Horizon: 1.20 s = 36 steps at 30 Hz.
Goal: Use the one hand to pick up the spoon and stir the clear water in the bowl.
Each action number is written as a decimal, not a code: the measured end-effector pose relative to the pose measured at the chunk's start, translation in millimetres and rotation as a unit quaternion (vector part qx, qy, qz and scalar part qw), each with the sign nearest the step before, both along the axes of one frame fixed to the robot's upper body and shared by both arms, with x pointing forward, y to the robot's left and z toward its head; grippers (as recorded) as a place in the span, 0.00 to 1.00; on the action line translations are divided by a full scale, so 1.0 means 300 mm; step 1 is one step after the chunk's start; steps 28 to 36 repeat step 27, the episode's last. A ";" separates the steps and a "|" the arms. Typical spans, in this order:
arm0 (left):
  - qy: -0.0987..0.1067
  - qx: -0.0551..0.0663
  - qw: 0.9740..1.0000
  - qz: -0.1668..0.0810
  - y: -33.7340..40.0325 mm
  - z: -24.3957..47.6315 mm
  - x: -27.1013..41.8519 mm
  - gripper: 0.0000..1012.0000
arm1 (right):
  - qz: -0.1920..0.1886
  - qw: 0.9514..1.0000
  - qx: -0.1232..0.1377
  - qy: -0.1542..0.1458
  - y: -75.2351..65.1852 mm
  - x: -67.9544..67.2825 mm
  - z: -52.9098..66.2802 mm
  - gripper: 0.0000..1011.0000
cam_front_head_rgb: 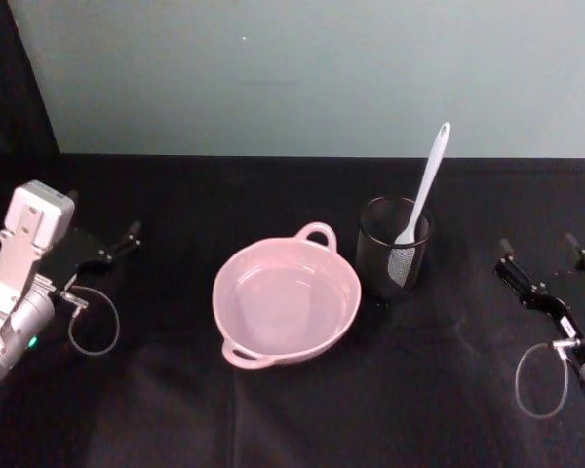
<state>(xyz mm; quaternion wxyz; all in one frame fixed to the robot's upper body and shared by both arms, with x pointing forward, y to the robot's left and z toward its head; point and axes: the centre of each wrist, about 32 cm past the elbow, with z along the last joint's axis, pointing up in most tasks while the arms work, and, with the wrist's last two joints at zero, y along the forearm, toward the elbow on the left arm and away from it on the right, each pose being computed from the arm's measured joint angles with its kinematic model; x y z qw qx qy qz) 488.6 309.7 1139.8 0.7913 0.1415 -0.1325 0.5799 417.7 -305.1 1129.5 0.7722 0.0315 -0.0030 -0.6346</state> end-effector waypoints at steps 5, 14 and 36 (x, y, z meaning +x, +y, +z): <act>0.000 0.000 1.000 0.000 0.000 0.000 0.000 1.00 | 0.000 1.000 0.000 0.000 0.000 0.000 0.000 0.99; 0.000 0.000 1.000 0.000 0.000 0.000 0.000 1.00 | 0.000 1.000 0.000 0.000 0.000 0.000 0.000 0.99; 0.000 0.000 1.000 0.000 0.000 0.000 0.000 1.00 | 0.000 1.000 0.000 0.000 0.000 0.000 0.000 0.99</act>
